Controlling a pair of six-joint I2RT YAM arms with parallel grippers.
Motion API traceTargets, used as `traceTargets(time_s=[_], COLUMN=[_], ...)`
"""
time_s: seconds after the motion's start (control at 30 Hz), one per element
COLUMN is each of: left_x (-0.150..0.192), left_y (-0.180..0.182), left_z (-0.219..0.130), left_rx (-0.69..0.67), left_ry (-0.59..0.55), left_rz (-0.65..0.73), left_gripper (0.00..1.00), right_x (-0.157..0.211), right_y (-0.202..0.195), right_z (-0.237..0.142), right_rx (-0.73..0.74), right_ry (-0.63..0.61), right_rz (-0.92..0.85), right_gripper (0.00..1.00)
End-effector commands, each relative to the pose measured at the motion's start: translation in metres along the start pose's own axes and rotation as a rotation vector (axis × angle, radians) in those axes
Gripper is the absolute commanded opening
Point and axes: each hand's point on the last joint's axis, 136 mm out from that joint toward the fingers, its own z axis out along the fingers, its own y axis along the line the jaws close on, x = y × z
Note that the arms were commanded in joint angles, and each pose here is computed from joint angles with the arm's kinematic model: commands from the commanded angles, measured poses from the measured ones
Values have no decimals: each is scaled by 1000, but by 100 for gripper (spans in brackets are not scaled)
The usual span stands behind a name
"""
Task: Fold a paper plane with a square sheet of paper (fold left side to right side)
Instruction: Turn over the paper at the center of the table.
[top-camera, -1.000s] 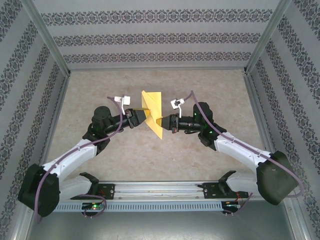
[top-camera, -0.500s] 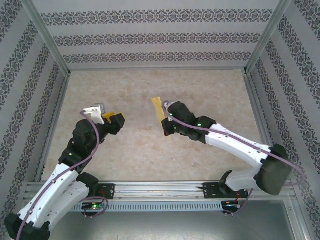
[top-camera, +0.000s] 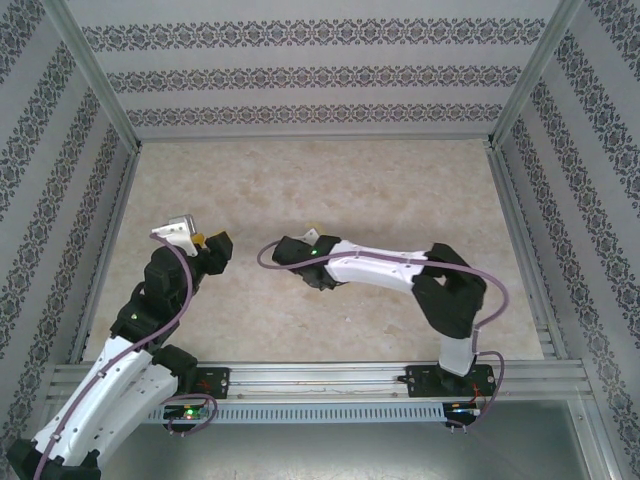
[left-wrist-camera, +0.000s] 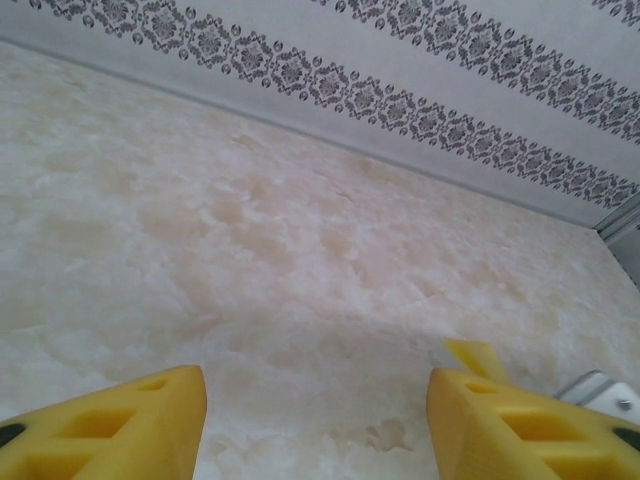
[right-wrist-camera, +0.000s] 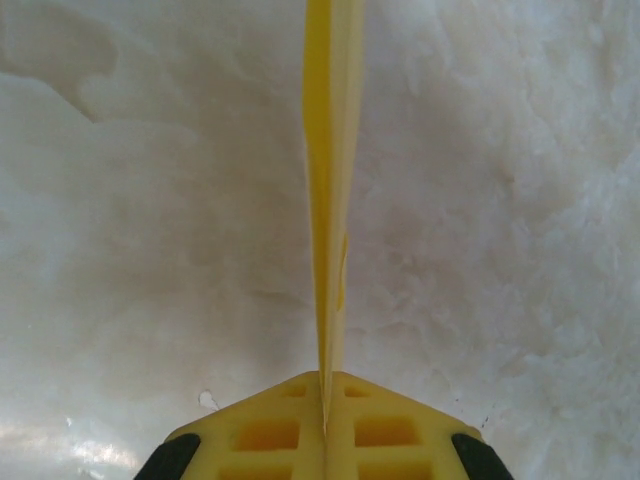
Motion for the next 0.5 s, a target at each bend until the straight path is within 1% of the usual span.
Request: traceTargets(time_s=[0.0,0.17,0.3,0.47], left_x=[-2,-1,0,7], left_y=[5,3,-1,-8], left_z=[0,1,3,11], left_rx=[-27,-23,-7,29], left_ry=[8,17,30,66], left_rz=[20,23,25,12], left_gripper=[60,60,60,62], right_x=[6,8,5,2], right_y=[-3,20,22,19], right_z=[8,11,2,-14], right_rx=[88,-15,-84,-198], right_ry=[47,66,43,10], right_rz=[-35,-20,12,93], right_gripper=[3,27,44,58])
